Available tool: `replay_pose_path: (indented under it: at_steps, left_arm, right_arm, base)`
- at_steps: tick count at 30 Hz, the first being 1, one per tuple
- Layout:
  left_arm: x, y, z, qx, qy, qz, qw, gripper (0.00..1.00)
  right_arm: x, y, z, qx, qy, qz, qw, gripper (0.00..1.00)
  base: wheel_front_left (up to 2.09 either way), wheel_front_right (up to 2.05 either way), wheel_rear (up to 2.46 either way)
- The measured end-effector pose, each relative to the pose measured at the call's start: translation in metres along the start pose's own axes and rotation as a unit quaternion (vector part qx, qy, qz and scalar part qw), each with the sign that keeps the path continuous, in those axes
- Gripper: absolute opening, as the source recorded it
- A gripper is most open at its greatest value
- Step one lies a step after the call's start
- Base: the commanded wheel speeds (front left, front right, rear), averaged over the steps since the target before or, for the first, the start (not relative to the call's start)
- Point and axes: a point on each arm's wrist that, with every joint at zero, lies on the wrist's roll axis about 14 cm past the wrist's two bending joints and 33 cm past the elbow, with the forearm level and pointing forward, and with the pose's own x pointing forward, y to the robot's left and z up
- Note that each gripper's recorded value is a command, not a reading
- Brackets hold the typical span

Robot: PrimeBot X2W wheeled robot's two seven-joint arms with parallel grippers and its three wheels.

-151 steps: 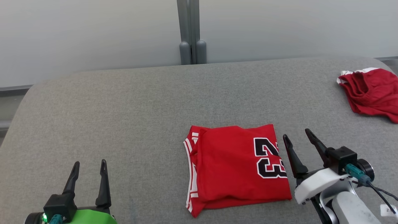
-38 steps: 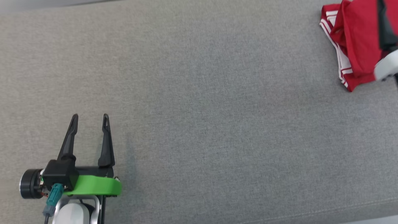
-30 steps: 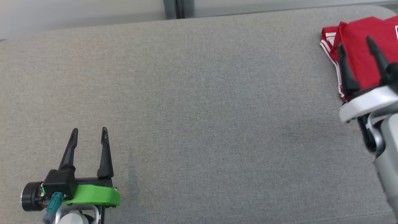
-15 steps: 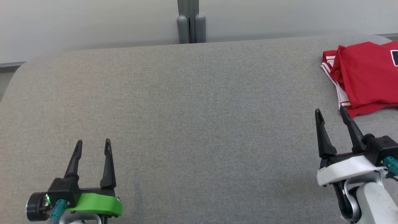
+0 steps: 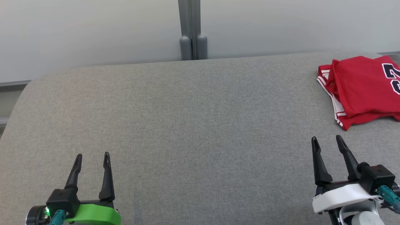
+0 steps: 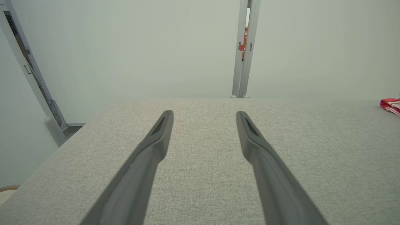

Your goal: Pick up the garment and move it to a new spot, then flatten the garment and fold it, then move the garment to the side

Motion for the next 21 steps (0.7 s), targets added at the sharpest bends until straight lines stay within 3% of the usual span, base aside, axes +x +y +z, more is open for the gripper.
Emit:
replay_pose_path:
  at_steps: [21]
  left_arm:
    - [-0.0070,0.0064,0.0003,-0.006,0.000,0.007,1.000,1.00]
  right_arm:
    - [-0.0019,0.0060,0.0031,-0.001,-0.005,0.008,1.000,1.00]
  base:
    - [0.00,0.00,0.00]
